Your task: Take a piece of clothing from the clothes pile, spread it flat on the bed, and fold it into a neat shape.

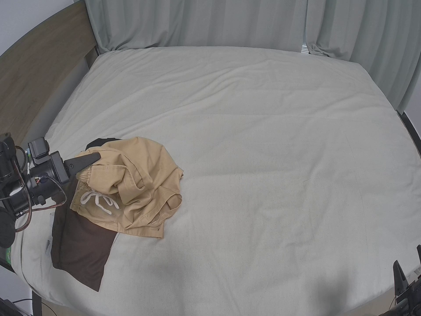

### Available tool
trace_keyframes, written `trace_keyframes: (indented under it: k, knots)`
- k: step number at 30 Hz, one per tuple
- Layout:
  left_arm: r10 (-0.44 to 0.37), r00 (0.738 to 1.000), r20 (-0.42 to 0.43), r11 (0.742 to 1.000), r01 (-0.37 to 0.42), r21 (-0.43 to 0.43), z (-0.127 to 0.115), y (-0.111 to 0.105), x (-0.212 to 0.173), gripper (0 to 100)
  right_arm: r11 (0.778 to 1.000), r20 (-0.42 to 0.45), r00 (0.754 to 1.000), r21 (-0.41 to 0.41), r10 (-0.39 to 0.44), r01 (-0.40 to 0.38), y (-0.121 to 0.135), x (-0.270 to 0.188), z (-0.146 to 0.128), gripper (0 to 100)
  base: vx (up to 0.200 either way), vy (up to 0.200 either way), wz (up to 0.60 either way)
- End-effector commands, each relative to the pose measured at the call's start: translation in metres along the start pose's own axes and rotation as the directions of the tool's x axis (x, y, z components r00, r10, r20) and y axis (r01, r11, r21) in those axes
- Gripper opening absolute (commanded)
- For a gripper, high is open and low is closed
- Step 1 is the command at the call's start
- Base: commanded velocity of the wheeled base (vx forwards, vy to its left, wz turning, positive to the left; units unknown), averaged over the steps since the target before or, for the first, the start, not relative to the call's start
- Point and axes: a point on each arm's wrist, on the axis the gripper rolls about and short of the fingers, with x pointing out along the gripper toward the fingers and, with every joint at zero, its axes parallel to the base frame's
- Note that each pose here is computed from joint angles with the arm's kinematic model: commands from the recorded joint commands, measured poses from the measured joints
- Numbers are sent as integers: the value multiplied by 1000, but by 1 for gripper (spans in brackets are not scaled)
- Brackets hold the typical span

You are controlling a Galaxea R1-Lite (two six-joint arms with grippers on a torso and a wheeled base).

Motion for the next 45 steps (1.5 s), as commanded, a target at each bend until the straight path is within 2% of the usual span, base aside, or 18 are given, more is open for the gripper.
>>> trace_keyframes:
  k: [1,14,21,27,33,39,45]
  knots:
    - [-3,1000,1,1000,3,5,-3,-5,-2,0,1000,-4,1000,0,-1,1,0,0,-5,100,0,0,0]
    - [9,999,42,1000,-10,15,-16,-41,11,0,1000,-4,1000,1,0,0,0,0,-5,100,0,0,0]
    - [-26,996,88,996,33,-78,-20,-72,17,0,1000,-5,1000,1,0,0,0,0,-5,100,0,0,0]
    - [-33,996,87,994,42,-100,-27,-84,22,0,1000,-5,1000,3,2,-2,0,0,-5,100,0,0,0]
    - [-54,988,147,985,76,-154,-26,-114,34,0,1000,-5,1000,3,2,-2,0,0,-5,100,0,0,0]
    - [-88,982,169,967,125,-222,-30,-141,48,0,1000,-4,1000,5,0,0,0,0,-5,100,0,0,0]
    - [-84,975,208,946,143,-292,-29,-157,65,0,1000,-4,1000,5,0,0,0,0,-5,100,0,0,0]
